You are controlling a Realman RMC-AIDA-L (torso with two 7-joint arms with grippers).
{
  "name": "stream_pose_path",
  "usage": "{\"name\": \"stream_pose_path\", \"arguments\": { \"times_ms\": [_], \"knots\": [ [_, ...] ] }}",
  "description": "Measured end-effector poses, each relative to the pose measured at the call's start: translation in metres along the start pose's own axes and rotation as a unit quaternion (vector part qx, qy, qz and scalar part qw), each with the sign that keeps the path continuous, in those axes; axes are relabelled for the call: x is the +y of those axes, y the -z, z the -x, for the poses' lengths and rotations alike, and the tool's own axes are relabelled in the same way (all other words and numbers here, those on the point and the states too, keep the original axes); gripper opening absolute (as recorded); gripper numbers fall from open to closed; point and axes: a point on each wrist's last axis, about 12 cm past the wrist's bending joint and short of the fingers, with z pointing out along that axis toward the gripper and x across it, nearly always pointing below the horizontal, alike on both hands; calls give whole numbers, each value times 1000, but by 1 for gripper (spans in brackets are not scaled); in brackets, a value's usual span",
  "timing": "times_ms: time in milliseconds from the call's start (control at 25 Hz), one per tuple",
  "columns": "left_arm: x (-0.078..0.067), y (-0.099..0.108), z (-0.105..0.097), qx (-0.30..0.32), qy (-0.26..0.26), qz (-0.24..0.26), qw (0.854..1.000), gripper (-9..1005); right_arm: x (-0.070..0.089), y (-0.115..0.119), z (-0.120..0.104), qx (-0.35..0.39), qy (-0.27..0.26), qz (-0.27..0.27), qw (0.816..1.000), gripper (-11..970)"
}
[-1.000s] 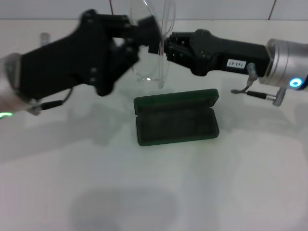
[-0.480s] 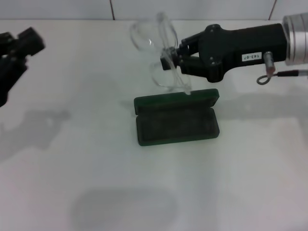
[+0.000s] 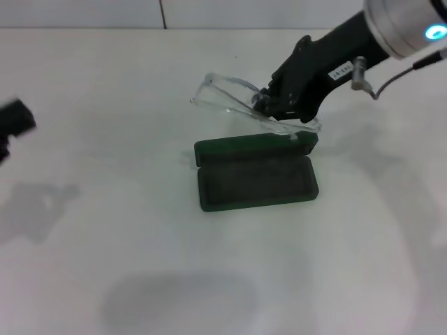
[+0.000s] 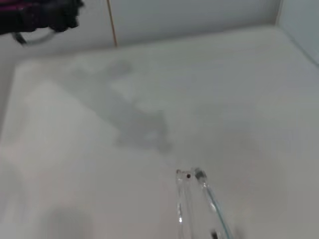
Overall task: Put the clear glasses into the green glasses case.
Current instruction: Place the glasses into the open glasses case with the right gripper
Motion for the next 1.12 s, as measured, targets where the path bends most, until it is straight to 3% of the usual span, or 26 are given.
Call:
{"name": "stream_pose_path", "arguments": {
  "times_ms": [80,360,1120],
  "knots": [
    [-2,1,-6,51,16,-25,998,48,2,-6,8,40,4,-8,999,103],
    [-15,-3,-25,119,34,-70,990,48,7,-38,22,155,30,-57,986,103],
    [-25,-44,-49,137,-6,-159,978,49,27,-104,12,210,100,-78,969,104]
  ]
}}
